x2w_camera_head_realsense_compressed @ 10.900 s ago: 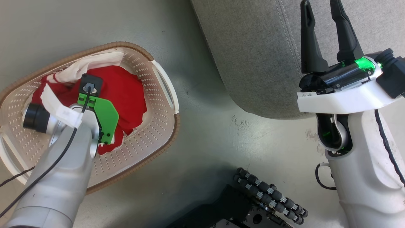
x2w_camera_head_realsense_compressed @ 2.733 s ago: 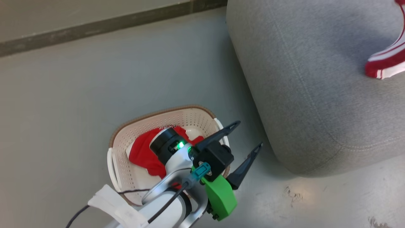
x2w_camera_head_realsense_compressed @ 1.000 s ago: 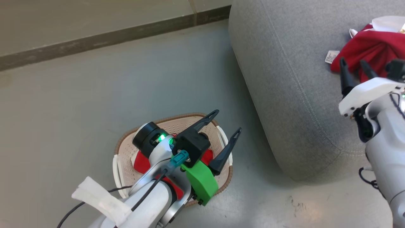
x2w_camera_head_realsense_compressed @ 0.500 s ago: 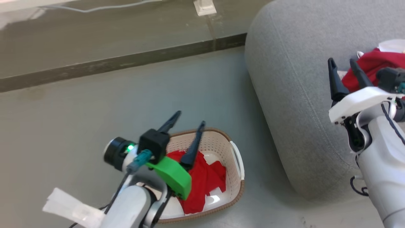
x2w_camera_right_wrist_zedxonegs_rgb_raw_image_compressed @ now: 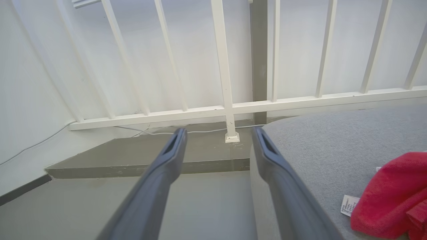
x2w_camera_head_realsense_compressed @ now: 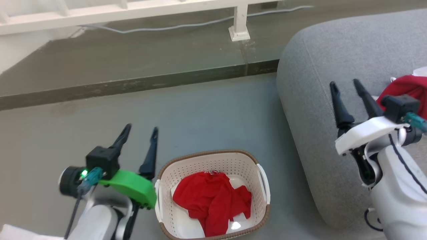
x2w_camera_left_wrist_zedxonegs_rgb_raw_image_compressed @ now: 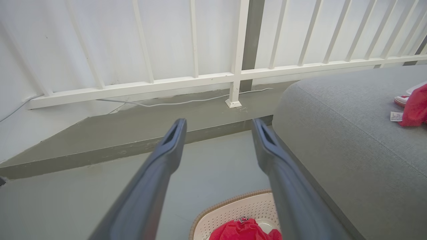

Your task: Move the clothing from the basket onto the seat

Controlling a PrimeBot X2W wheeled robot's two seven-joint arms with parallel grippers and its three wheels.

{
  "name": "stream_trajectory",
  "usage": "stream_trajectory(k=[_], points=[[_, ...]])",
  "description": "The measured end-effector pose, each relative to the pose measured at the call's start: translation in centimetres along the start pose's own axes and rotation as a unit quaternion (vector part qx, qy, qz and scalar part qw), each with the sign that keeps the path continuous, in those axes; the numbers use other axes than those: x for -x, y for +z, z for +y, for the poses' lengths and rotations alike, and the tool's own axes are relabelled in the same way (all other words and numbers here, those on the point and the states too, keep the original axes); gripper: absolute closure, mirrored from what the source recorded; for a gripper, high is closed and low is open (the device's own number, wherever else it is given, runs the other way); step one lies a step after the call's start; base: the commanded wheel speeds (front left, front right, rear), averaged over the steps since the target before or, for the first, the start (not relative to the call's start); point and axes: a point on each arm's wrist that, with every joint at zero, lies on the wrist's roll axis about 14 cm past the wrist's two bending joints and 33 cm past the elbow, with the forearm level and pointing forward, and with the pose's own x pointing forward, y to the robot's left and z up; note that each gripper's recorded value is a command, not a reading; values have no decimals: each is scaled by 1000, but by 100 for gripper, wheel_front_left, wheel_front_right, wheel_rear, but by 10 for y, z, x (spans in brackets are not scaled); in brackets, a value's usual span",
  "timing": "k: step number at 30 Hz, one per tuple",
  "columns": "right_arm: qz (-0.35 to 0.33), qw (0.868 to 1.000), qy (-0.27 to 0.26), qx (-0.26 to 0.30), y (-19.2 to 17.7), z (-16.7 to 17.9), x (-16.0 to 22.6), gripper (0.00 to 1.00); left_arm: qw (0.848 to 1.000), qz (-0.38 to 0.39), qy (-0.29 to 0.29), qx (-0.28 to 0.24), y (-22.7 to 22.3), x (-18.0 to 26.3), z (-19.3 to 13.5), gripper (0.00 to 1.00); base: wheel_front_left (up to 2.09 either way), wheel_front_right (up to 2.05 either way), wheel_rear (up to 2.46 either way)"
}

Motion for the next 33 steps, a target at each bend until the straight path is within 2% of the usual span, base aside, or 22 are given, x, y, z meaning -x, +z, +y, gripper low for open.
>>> stream_trajectory(k=[6,10,20,33], points=[[-9,1000,16,13,1,18,16,0,997,-3,72,-15,-2,25,42,0,0,0,0],[-18,1000,17,10,4,24,25,0,995,-1,102,-11,-4,38,56,0,0,0,0],[1,1000,6,0,-14,29,55,0,991,0,136,3,-11,58,64,0,0,0,0],[-17,1000,5,-4,-4,35,71,0,991,-1,135,-2,-11,68,54,0,0,0,0]])
